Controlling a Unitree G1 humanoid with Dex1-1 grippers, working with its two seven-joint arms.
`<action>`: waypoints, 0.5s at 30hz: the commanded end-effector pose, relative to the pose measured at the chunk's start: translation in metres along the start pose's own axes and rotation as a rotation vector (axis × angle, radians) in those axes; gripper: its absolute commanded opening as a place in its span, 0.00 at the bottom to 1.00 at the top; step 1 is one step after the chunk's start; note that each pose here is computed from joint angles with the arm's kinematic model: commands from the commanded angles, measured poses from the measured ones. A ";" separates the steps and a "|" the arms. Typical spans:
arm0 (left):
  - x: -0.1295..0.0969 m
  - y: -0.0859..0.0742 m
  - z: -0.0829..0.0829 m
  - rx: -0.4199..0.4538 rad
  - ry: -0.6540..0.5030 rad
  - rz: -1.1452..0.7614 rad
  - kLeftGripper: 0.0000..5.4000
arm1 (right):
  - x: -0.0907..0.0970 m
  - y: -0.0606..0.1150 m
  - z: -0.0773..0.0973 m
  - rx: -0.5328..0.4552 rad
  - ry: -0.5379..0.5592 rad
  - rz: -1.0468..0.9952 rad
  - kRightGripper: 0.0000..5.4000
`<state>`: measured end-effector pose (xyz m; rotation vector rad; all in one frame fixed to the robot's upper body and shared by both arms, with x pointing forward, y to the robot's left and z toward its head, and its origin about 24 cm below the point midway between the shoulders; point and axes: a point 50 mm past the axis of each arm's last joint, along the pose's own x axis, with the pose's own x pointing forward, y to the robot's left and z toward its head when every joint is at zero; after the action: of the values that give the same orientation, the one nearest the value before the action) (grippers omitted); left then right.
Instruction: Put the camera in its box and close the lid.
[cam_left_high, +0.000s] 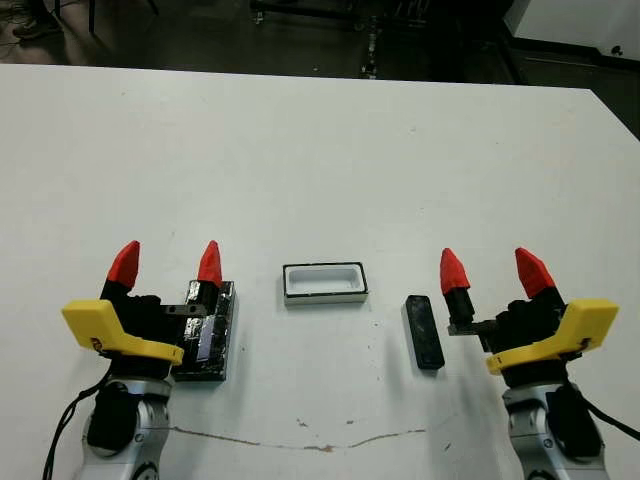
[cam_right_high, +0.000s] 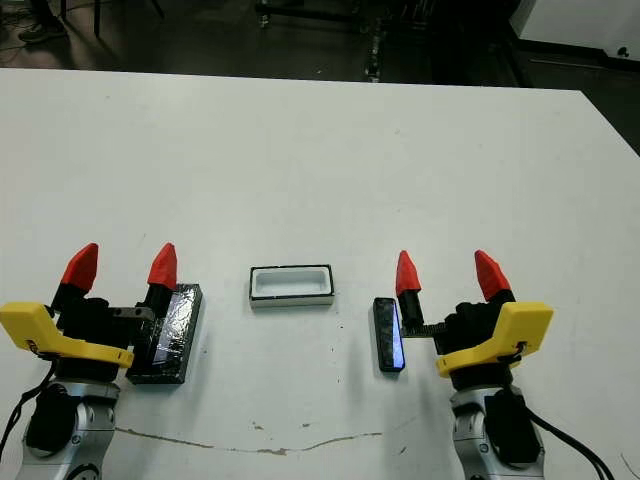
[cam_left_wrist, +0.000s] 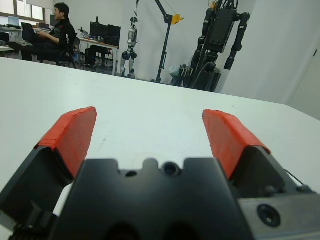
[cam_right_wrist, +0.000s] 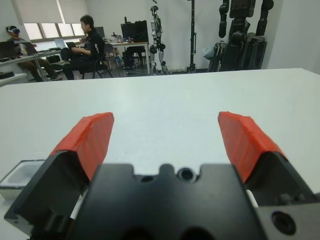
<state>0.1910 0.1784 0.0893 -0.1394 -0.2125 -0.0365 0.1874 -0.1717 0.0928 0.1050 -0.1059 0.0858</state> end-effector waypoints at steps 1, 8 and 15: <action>-0.002 0.000 -0.002 0.009 0.023 0.011 1.00 | -0.007 0.006 0.002 -0.014 0.028 -0.020 1.00; -0.003 -0.003 -0.003 0.004 0.028 0.011 1.00 | -0.020 0.024 0.016 -0.021 0.037 -0.034 1.00; -0.004 -0.006 -0.004 -0.018 0.043 0.018 1.00 | -0.024 0.033 0.029 -0.033 0.098 -0.011 1.00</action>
<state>0.1896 0.1730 0.0875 -0.1572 -0.1908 -0.0332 0.1588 -0.1449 0.1208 0.0783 -0.0321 0.0668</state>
